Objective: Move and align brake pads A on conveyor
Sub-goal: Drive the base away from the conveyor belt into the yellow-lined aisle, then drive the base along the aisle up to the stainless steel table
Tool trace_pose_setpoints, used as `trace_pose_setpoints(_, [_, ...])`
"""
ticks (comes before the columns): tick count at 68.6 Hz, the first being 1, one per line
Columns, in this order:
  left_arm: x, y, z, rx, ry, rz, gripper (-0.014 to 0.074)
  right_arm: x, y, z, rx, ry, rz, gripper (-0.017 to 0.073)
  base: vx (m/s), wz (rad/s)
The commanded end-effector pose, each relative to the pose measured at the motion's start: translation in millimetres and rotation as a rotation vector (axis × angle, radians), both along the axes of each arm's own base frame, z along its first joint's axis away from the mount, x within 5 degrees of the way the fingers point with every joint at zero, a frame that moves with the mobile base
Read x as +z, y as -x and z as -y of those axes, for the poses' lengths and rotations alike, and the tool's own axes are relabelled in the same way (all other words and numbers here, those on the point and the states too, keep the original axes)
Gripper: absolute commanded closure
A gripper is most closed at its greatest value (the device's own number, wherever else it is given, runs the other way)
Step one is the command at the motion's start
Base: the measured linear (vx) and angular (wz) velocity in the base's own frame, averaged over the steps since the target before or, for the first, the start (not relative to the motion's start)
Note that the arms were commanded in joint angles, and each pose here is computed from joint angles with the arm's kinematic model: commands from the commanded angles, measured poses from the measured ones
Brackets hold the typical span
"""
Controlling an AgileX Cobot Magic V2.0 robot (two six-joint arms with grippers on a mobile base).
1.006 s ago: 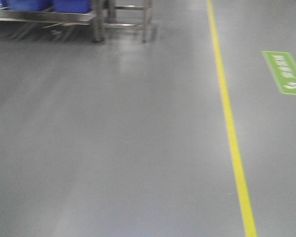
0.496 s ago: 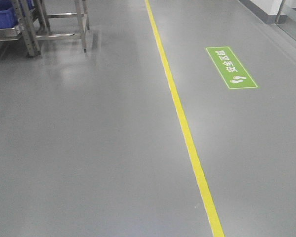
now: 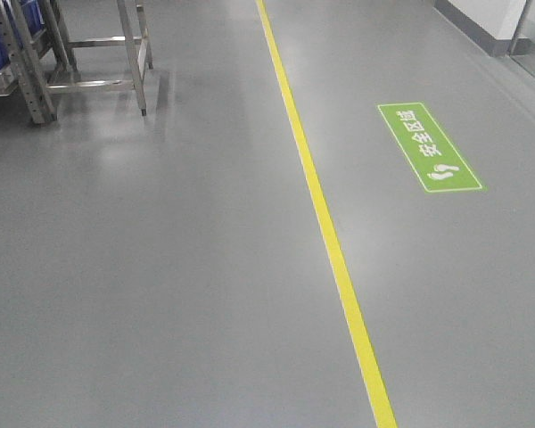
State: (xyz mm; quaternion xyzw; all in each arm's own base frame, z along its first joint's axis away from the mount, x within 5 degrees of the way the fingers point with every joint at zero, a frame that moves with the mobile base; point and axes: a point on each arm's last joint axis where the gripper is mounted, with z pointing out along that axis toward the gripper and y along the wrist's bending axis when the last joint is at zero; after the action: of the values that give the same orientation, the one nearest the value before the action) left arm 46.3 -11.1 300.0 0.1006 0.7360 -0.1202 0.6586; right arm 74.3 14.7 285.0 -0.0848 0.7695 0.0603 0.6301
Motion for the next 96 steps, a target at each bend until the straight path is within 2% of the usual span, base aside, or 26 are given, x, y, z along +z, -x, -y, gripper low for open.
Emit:
trace_pose_setpoints(1, [12.5, -0.4, 1.5, -0.016, 0.022, 0.074, 0.0598, 13.6, -1.4, -0.8, 0.008, -0.002, 0.085, 0.0568, 0.57, 0.01])
trace_pose_setpoints(96, [12.4, -0.4, 1.4, -0.016, 0.021, 0.074, 0.0598, 13.6, -1.4, -0.8, 0.008, -0.002, 0.085, 0.0568, 0.69, -0.03])
